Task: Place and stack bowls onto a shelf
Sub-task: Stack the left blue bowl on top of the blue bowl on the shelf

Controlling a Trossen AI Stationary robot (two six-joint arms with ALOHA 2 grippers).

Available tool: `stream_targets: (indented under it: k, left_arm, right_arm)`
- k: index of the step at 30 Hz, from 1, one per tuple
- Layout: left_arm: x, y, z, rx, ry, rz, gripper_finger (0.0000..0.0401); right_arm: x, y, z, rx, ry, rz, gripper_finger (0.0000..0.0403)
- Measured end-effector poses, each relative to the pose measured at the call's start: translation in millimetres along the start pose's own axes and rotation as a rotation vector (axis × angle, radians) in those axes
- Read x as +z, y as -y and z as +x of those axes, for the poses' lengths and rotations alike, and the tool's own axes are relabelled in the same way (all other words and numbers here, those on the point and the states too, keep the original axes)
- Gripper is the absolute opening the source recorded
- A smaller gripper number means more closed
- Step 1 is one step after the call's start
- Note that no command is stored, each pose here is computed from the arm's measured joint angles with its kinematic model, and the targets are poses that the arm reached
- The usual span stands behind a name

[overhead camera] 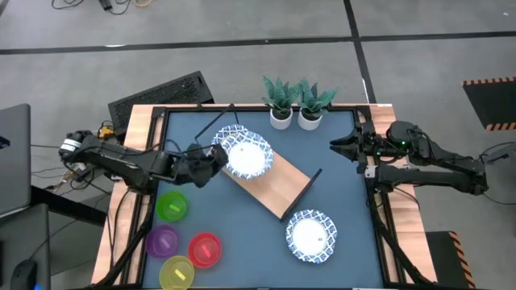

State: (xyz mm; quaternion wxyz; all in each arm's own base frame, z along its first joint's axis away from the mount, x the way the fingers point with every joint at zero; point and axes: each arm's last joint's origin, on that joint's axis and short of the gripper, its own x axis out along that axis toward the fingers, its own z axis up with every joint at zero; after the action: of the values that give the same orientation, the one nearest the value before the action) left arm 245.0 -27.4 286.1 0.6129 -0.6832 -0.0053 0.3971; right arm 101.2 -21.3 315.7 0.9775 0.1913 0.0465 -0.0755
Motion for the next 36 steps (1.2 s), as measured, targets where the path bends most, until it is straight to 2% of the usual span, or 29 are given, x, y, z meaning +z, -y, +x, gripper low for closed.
stream_targets:
  k: [5,9,14,19,21,25,32,36]
  left_arm:
    - [6,-3,10,0.036,0.072,-0.091,0.0]
    - [9,-7,7,0.01,0.186,-0.144,0.0]
    - [2,-10,3,-0.057,0.2,-0.205,0.0]
    - [-7,-31,14,-0.21,0.201,-0.319,0.0]
    - [-7,-40,17,-0.254,0.228,-0.316,0.0]
    - [-6,-48,18,-0.269,0.275,-0.288,0.0]
    - [0,-57,19,-0.208,0.314,-0.24,0.0]
    - [1,-68,24,-0.212,0.309,-0.251,0.0]
  right_arm:
    - [0,0,0,-0.001,0.0,0.0,0.0123]
    - [0,0,0,-0.001,0.0,0.001,0.0123]
    - [0,0,0,-0.002,0.0,0.0,0.0123]
    - [0,0,0,-0.001,0.0,-0.001,0.0123]
    - [0,0,0,-0.001,0.0,-0.001,0.0123]
    - [0,0,0,-0.002,-0.003,0.0,0.0123]
    - [0,0,0,-0.003,-0.004,0.0,0.0123]
    - [0,0,0,-0.003,-0.004,0.0,0.0123]
